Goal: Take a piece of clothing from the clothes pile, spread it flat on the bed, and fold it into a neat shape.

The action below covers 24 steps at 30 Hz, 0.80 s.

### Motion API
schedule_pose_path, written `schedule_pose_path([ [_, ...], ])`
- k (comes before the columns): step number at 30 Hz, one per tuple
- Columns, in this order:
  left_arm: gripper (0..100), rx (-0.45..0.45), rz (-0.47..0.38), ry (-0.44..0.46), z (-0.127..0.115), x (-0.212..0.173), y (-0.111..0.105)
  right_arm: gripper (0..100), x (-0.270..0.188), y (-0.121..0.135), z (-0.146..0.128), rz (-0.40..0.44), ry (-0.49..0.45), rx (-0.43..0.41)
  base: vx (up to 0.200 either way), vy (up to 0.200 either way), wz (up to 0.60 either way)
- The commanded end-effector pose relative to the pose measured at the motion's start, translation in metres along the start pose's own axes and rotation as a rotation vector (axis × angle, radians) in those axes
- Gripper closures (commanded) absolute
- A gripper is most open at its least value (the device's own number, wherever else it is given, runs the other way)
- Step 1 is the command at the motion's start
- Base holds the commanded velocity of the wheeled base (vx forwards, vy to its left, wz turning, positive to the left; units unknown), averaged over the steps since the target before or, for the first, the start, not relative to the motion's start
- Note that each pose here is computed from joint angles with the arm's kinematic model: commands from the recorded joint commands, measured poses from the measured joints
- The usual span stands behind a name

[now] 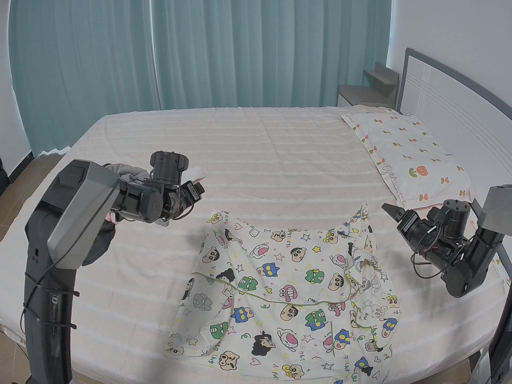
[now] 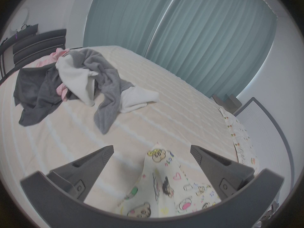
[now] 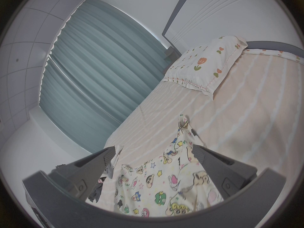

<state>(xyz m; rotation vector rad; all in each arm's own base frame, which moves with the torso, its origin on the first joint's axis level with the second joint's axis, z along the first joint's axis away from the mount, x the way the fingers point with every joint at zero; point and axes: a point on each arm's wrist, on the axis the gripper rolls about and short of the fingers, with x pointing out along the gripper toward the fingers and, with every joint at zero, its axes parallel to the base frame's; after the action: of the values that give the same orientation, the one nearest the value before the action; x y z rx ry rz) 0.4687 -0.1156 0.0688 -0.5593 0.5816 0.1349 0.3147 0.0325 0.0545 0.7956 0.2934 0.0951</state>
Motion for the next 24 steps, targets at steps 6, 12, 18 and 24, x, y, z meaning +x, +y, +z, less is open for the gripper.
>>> schedule_pose_path([
  [6, 0, -0.132, -0.148, 0.306, -0.122, -0.189, 0.068, 0, -0.115, 0.019, -0.021, 0.061, 0.089, 0.071, 0.0, 0.0, 0.0],
  [12, 0, -0.139, -0.115, 0.386, -0.143, -0.201, 0.076, 0, -0.115, 0.019, -0.022, 0.069, 0.1, 0.07, 0.0, 0.0, 0.0],
  [18, 0, -0.053, -0.119, 0.483, -0.172, -0.212, 0.073, 0, -0.116, 0.02, -0.021, 0.073, 0.097, 0.07, 0.0, 0.0, 0.0],
  [24, 0, 0.027, -0.108, 0.554, -0.2, -0.213, 0.068, 0, -0.116, 0.022, -0.023, 0.078, 0.104, 0.067, 0.0, 0.0, 0.0],
])
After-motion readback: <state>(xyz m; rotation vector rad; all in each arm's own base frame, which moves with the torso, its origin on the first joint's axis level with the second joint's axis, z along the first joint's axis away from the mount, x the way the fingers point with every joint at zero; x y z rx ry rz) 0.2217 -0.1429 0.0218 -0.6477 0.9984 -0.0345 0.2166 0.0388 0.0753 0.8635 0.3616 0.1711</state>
